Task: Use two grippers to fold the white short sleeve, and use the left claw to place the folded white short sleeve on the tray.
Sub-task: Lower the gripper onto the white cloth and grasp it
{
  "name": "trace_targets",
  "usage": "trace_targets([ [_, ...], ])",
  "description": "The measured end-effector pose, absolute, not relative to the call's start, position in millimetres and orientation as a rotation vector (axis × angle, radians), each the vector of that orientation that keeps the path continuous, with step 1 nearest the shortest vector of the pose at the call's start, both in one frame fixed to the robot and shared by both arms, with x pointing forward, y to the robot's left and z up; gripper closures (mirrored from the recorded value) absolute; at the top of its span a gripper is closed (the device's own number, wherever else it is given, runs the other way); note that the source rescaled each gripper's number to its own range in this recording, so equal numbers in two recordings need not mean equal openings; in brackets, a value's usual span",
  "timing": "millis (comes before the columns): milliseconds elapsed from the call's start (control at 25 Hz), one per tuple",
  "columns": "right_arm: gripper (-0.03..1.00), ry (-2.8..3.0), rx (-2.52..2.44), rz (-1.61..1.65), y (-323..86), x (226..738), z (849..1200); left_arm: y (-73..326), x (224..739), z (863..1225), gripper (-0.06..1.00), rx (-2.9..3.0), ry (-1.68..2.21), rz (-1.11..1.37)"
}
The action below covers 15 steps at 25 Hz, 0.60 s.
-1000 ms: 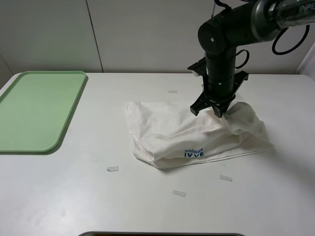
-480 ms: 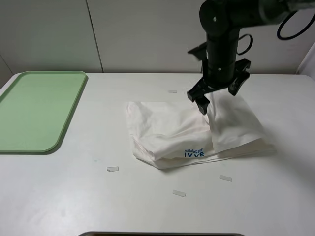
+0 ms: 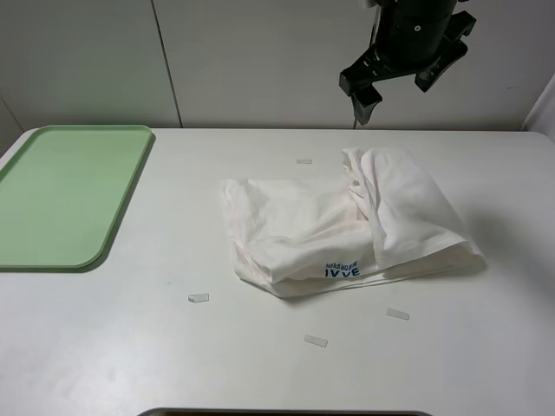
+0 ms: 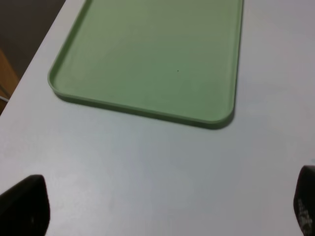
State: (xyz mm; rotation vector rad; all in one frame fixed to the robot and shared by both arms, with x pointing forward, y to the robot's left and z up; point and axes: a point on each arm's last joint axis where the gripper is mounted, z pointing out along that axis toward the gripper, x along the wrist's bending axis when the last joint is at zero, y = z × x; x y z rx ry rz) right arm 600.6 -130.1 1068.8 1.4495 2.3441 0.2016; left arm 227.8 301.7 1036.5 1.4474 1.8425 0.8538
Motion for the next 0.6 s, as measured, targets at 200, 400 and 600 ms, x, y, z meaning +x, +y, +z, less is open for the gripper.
trace_targets([
  [200, -0.03, 2.291, 1.52, 0.2, -153.6, 617.4, 1059.0, 301.7, 227.7, 1036.5, -0.05, 1.448, 1.843, 0.854],
  [400, -0.03, 2.306, 1.595, 0.083, -183.0, 645.0, 1015.2, 301.7, 227.7, 1036.4, -0.05, 1.448, 1.843, 0.853],
  [600, -0.03, 2.413, 1.628, -0.011, -181.2, 654.2, 966.2, 301.7, 227.7, 1036.4, -0.05, 1.448, 1.843, 0.853],
])
